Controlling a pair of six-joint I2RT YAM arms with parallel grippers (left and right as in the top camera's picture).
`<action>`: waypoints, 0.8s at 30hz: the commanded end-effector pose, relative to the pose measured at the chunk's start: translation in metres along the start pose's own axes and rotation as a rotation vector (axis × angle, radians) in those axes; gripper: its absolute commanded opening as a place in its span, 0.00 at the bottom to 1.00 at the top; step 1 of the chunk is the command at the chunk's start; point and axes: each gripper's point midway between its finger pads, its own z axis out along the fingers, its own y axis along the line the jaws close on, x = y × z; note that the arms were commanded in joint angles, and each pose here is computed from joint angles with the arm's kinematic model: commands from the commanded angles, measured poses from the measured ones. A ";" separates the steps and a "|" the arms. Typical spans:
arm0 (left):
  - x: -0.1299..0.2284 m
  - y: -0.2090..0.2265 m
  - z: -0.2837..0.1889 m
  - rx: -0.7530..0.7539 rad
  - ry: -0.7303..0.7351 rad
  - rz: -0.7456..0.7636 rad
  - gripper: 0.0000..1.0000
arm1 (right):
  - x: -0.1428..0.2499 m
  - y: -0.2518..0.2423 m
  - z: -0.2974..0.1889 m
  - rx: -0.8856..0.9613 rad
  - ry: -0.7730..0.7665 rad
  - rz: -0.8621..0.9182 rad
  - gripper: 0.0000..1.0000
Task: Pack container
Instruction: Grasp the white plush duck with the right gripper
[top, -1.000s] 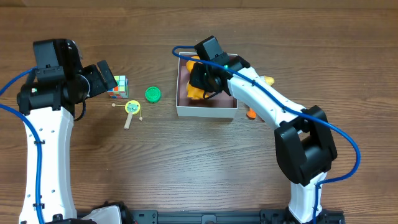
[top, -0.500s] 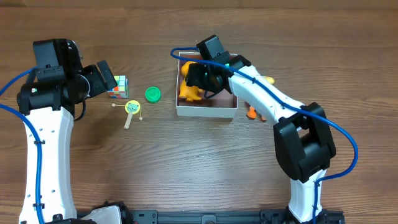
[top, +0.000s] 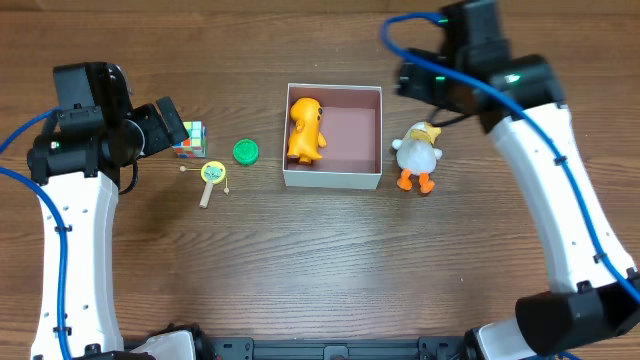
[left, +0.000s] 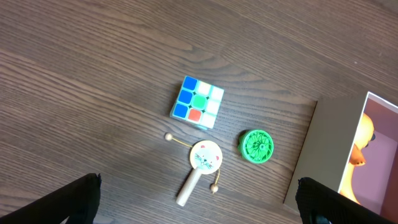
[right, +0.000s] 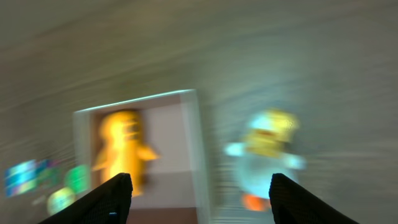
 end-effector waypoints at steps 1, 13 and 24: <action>-0.009 -0.001 -0.007 0.001 -0.029 0.027 1.00 | 0.017 -0.052 0.046 0.131 0.125 0.062 0.74; -0.009 -0.001 -0.007 0.001 -0.029 0.027 1.00 | 0.111 -0.080 0.145 0.099 0.334 0.075 0.79; -0.009 -0.001 -0.007 0.001 -0.029 0.027 1.00 | 0.111 -0.084 0.147 0.110 0.312 0.070 0.12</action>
